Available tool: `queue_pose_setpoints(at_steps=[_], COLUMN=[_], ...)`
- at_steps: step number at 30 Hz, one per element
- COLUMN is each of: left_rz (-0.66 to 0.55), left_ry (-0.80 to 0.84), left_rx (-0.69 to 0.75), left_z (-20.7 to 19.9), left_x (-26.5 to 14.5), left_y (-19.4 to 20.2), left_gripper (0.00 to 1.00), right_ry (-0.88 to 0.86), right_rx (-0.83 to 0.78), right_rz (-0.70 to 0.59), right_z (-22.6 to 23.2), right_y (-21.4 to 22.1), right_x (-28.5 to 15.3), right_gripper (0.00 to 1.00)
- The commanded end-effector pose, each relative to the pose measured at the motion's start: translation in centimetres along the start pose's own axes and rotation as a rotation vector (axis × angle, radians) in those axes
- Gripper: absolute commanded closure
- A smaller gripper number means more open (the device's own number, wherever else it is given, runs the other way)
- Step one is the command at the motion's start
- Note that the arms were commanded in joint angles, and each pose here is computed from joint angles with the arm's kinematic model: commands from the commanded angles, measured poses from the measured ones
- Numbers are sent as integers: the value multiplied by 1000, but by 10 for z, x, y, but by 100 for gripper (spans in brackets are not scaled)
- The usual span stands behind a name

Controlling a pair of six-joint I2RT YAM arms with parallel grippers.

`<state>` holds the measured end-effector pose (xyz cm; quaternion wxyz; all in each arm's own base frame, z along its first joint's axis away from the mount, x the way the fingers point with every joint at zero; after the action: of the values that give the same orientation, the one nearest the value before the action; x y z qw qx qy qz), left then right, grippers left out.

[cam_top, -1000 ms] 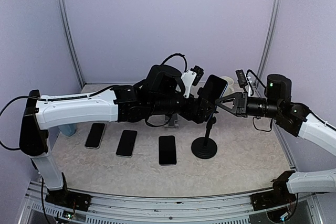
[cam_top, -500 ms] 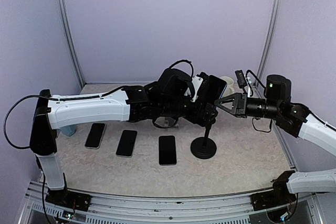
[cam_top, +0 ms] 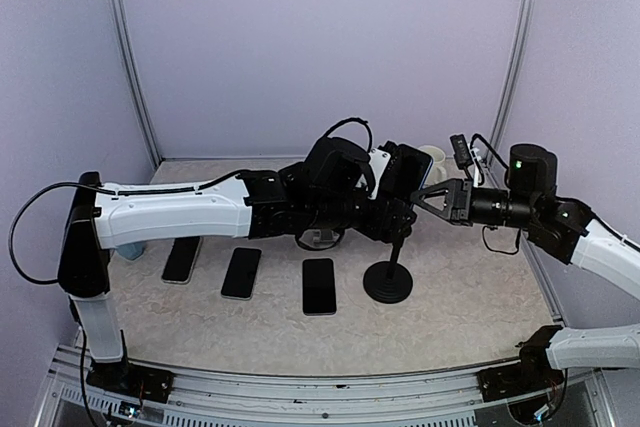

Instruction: Remove the phone from the phone stand

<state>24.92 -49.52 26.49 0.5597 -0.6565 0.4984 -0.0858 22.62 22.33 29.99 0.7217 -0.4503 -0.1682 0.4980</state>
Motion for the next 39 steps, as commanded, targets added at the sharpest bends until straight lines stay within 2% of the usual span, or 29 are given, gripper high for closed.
queue_pose_setpoints(at_steps=[1,7,17,21,24,31,39], left_rz=[-68,-96,-107,-101,-95,-33,-92], left_ry=[-177,-228,-154,-132,-50,250,450], left_rx=[-137,-189,-267,-251,-202,-34,23], left_z=[64,99,119,117,98,10,-58], left_x=[-11,-18,-23,-21,-20,-12,-22], left_y=[-14,-18,-22,-23,-23,-8,-17], left_gripper=[57,66,76,80,83,86,89], right_ry=[-53,-33,-15,-18,-19,-27,-28], right_rx=[-91,-94,-96,-102,-98,-92,-93], right_rz=[-68,-48,-48,-50,-43,-57,-71], right_z=[23,19,9,8,6,2,1], right_y=[-13,-7,-4,-6,-4,-8,-13], right_x=[-18,-24,-33,-34,-30,-23,-20], right_gripper=[100,100,100,100,100,100,100])
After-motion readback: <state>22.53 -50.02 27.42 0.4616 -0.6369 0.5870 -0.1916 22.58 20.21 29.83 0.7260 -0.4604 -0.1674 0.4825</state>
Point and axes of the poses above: each gripper's point midway between its finger pads, its own x axis out along the fingers, its own z axis along the line the jaws close on, y = z × x, the point moved 3 cm from there along -x, back along the fingers, and after that the axes turned 10 degrees about -x, right-handed, at the moved point
